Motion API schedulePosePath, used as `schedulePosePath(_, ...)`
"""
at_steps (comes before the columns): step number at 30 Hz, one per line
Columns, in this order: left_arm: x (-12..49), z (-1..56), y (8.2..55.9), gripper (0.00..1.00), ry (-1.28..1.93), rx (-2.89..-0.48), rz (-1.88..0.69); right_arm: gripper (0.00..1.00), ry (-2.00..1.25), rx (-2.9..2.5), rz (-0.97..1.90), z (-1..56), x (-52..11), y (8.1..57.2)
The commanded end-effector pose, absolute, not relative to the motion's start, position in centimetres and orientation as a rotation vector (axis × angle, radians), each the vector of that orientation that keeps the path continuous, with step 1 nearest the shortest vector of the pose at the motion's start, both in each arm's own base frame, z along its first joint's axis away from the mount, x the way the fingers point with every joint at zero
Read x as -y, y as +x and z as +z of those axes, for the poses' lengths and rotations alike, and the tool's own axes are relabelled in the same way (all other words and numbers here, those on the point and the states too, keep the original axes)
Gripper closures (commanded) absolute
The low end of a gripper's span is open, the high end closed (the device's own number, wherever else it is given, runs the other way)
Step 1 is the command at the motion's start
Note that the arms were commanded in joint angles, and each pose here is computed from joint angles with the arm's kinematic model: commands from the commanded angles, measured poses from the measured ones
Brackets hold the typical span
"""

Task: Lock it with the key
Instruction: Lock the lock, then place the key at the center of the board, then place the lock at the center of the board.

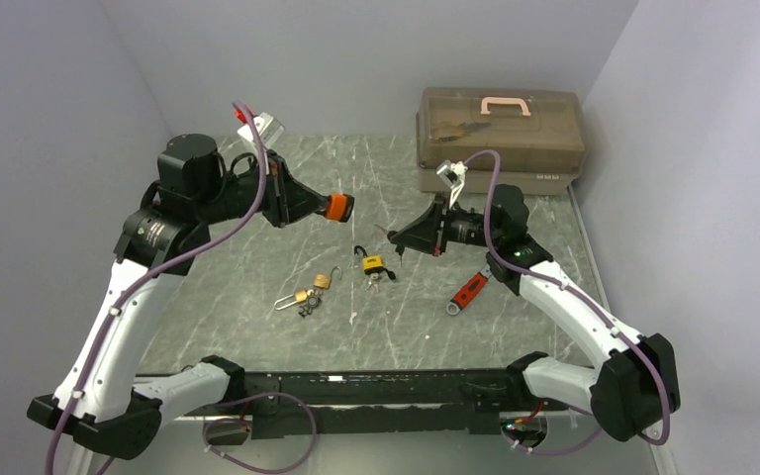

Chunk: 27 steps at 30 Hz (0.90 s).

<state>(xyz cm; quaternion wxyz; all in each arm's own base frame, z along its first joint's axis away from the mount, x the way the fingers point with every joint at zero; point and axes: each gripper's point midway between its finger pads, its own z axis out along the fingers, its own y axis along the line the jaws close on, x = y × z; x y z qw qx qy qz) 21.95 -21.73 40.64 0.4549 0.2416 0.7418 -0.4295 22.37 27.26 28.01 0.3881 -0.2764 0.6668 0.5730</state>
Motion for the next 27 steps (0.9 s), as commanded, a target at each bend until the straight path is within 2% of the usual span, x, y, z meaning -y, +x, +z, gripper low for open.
schedulePosePath(1,20.6,42.4,24.7,1.0,0.469,-1.772,-0.946,1.0,-0.59,-1.759,1.338,27.6,-26.8,25.5)
schedulePosePath(5,19.4,37.4,30.1,1.0,0.244,-1.911,-0.788,1.0,-0.403,-1.93,1.147,24.9,-26.6,30.5)
schedulePosePath(9,19.7,31.1,35.2,1.0,0.055,-2.03,-0.736,1.0,-0.146,-2.082,0.905,21.3,-25.5,36.6)
schedulePosePath(13,21.0,25.9,39.8,1.0,-0.016,-2.131,-0.725,1.0,-0.055,-2.192,0.709,16.7,-25.4,40.8)
schedulePosePath(19,21.9,19.7,45.4,1.0,-0.058,-2.257,-0.635,1.0,0.006,-2.287,0.579,12.2,-26.0,44.8)
schedulePosePath(27,24.0,14.8,47.9,1.0,-0.033,-2.338,-0.733,1.0,-0.007,-2.368,0.5,8.4,-27.7,47.1)
